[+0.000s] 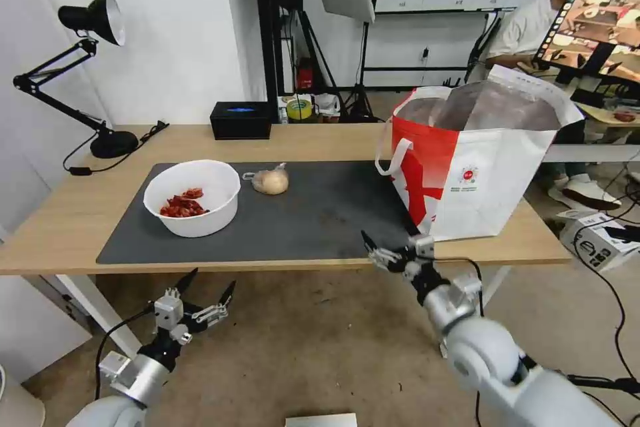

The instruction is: Pick up the trash from the table and place it into the takeout bag.

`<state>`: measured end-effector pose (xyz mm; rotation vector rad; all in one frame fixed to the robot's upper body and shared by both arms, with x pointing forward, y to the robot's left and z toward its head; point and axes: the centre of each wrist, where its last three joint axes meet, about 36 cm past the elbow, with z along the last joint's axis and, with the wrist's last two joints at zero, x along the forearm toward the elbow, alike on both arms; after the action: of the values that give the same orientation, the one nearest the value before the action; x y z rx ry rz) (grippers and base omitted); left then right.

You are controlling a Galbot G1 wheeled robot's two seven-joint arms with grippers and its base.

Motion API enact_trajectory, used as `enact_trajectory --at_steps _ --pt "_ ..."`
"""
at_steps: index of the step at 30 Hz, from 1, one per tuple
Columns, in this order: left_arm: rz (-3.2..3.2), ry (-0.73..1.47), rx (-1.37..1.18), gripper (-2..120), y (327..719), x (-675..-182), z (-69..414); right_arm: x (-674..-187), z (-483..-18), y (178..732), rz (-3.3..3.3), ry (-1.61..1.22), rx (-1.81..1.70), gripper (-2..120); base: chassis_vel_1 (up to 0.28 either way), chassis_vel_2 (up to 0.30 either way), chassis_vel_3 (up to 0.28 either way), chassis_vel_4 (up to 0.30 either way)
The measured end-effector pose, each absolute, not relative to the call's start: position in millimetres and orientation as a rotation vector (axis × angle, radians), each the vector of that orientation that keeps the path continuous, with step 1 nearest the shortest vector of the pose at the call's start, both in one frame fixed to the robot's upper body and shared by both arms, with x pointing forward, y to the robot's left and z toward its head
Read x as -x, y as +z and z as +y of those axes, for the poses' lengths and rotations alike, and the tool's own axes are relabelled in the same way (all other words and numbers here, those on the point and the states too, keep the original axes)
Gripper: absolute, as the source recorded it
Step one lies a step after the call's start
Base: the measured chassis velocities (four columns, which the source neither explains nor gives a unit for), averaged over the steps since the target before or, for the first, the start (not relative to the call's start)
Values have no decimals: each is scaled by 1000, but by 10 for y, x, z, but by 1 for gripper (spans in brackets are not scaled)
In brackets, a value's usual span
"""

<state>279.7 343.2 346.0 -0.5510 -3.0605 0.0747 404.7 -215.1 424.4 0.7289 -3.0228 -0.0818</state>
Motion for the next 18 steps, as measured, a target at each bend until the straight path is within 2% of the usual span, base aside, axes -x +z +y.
enact_trajectory --at_steps 9,13,18 --pt "-3061 73 539 100 3439 -2824 3456 -4645 -1779 4264 -3001 -72 -845 100 0 0 0 0" --pt "-3060 61 521 100 3434 -2827 3522 -5285 -1421 4360 -3009 -49 -883 100 0 0 0 0" --pt "-3067 65 511 100 3451 -2835 3562 -5555 -1150 4478 -2981 -59 -891 100 0 0 0 0"
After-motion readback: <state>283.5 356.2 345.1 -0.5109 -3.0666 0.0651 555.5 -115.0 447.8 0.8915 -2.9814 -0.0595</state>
